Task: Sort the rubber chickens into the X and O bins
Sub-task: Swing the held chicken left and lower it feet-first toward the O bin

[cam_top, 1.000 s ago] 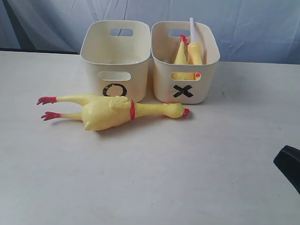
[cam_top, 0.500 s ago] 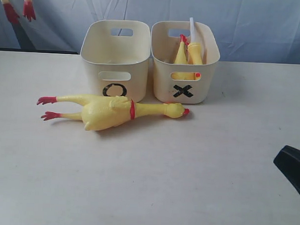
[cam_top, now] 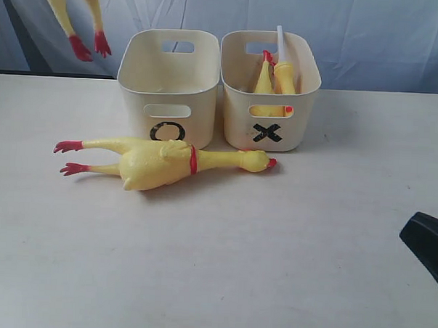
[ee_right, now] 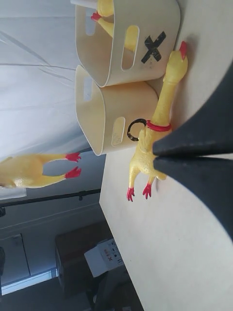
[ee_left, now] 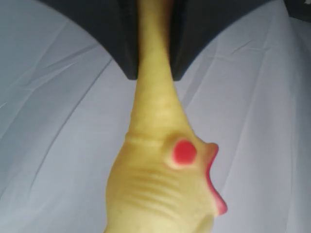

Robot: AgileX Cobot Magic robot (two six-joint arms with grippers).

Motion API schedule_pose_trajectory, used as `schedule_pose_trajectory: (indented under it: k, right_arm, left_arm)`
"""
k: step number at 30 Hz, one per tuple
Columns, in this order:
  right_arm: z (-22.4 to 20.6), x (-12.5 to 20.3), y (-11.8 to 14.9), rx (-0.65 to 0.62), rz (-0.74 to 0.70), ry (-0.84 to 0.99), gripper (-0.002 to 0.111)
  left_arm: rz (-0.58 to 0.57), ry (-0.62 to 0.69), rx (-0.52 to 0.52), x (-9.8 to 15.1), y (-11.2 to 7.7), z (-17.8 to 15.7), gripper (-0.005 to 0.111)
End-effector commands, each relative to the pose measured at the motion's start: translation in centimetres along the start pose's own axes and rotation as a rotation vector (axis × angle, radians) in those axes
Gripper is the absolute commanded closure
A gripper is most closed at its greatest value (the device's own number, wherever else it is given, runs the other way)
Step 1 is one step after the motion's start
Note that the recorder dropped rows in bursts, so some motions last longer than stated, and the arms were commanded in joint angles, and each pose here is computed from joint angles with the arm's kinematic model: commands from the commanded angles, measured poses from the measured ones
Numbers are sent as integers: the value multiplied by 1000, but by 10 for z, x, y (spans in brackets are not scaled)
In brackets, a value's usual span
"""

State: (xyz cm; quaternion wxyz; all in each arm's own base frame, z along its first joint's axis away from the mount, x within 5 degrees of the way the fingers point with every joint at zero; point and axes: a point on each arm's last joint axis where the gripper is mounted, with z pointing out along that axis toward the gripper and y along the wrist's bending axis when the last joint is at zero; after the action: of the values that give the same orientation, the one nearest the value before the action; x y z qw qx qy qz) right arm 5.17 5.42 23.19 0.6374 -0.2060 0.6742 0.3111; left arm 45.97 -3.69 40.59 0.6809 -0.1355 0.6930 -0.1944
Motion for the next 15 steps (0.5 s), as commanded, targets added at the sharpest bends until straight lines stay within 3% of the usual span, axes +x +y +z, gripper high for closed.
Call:
schedule_pose_trajectory:
  k: [1, 7, 15]
  right_arm:
    - [-1, 0, -1, 9, -5, -6, 109]
    - [-1, 0, -1, 9, -5, -6, 109]
    - [-1, 0, -1, 9, -5, -6, 109]
  left_arm:
    - [-84, -51, -3, -12, 0, -1, 107]
    - [-242, 14, 14, 4, 3, 13, 107]
    - [-247, 80, 75, 15, 0, 32, 107]
